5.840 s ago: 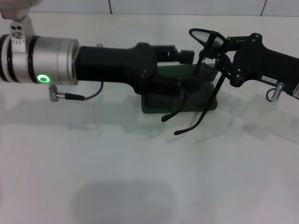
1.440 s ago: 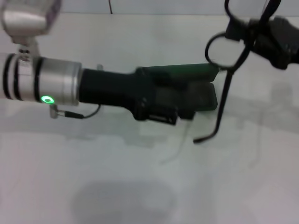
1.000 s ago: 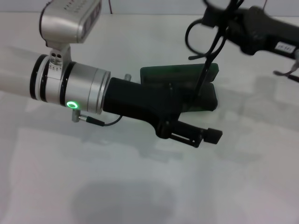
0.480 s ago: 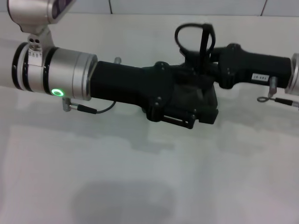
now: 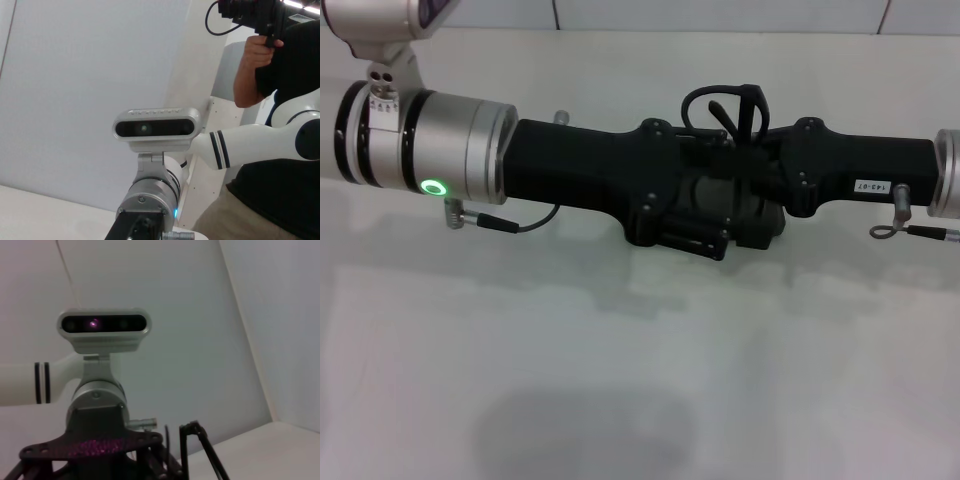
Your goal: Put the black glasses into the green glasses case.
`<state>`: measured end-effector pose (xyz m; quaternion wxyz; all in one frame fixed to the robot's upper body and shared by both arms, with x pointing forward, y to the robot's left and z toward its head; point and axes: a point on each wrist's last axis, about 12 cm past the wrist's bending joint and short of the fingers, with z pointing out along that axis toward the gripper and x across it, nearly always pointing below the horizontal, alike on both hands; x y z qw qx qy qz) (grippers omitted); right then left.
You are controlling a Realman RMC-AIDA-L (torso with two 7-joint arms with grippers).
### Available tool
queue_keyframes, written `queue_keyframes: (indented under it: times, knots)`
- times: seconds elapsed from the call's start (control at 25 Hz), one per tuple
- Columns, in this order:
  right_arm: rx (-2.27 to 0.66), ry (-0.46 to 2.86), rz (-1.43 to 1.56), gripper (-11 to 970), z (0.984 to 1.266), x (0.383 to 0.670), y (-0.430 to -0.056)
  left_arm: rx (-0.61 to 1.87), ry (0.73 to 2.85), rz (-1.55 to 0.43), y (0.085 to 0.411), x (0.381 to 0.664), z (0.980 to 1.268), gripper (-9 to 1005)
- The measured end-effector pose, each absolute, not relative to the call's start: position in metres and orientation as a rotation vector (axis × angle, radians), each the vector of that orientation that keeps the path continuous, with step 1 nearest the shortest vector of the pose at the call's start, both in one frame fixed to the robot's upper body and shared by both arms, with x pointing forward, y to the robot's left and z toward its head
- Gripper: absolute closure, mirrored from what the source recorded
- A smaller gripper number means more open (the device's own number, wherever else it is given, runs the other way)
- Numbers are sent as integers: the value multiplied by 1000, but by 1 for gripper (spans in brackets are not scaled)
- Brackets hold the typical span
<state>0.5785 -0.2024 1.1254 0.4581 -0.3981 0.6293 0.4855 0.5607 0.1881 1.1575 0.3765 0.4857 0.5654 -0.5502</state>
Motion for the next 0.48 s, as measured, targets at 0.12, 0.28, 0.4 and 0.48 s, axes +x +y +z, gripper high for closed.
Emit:
queue_keyframes:
  times: [0.12, 0.28, 0.4, 0.48]
  knots:
    - [-979, 1549, 1194, 851, 1126, 579, -203, 1235, 1445, -1403, 189, 561, 1158, 170]
    - [-959, 1553, 1178, 851, 1127, 581, -206, 1229, 1445, -1397, 190, 562, 1159, 170]
    - [-958, 1552, 1177, 851, 1127, 582, -206, 1230, 1447, -1396, 191, 562, 1158, 170]
    - [-969, 1549, 1182, 851, 1127, 581, -205, 1233, 1448, -1395, 191, 562, 1158, 170]
